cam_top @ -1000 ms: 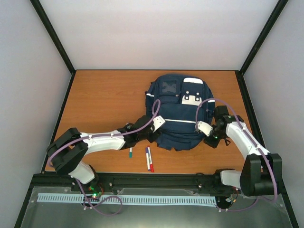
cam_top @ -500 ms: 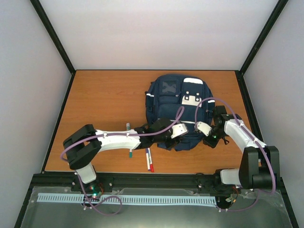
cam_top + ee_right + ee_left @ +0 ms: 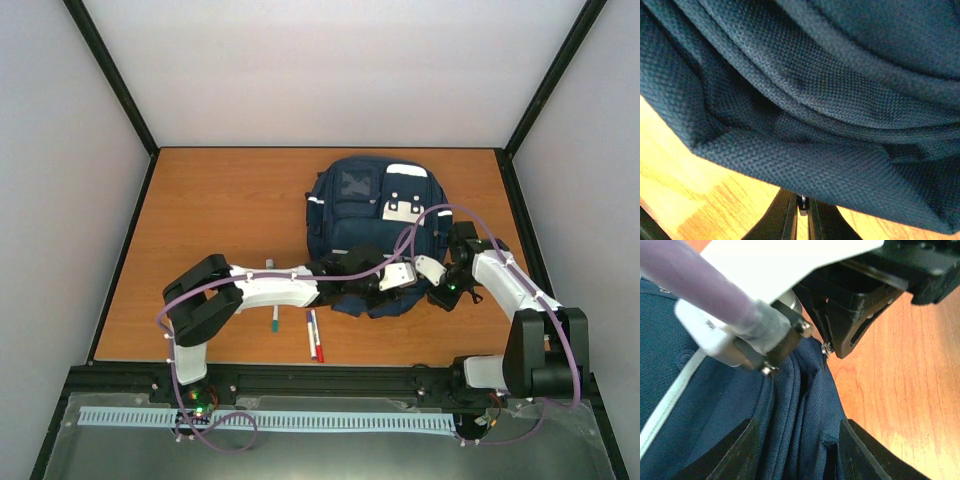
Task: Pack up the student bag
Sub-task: Zip the student bag at the center of the board.
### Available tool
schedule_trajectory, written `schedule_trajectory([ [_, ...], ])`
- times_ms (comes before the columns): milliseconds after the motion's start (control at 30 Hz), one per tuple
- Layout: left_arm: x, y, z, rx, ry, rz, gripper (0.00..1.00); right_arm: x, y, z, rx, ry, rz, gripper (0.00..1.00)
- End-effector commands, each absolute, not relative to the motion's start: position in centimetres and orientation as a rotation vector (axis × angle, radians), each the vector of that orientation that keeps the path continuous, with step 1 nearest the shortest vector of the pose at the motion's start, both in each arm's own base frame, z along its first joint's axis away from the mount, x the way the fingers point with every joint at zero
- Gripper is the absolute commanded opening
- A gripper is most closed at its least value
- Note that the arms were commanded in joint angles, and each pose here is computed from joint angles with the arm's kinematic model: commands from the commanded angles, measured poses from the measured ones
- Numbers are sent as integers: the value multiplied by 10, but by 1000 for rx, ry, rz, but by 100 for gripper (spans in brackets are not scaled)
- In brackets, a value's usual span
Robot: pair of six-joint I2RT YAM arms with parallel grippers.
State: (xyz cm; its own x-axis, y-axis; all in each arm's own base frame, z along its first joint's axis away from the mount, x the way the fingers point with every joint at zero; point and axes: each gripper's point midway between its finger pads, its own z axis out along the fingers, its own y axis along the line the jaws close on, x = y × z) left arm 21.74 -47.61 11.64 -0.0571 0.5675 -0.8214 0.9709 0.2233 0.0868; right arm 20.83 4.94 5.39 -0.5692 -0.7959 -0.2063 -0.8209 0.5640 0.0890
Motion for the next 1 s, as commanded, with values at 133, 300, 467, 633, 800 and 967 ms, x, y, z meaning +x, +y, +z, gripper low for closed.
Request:
schedule_trajectory([
  [133,215,-489,116,1480,1682,-647,40,208,50,64,-1364,2657,271,3],
  [300,214,-491,112,1490,1714,-655,23,207,51,63,-1361,2657,279,3],
  [467,213,-489,111,1489,1724,-654,12,208,50,61,-1361,2663,270,3],
  [633,213,-480,114,1479,1729,-631,5,209,44,59,-1368,2670,225,3],
  [800,216,-469,113,1464,1748,-578,2,214,29,55,-1382,2684,149,3],
  [967,217,-461,111,1442,1771,-554,2,222,17,54,-1384,2698,101,3],
])
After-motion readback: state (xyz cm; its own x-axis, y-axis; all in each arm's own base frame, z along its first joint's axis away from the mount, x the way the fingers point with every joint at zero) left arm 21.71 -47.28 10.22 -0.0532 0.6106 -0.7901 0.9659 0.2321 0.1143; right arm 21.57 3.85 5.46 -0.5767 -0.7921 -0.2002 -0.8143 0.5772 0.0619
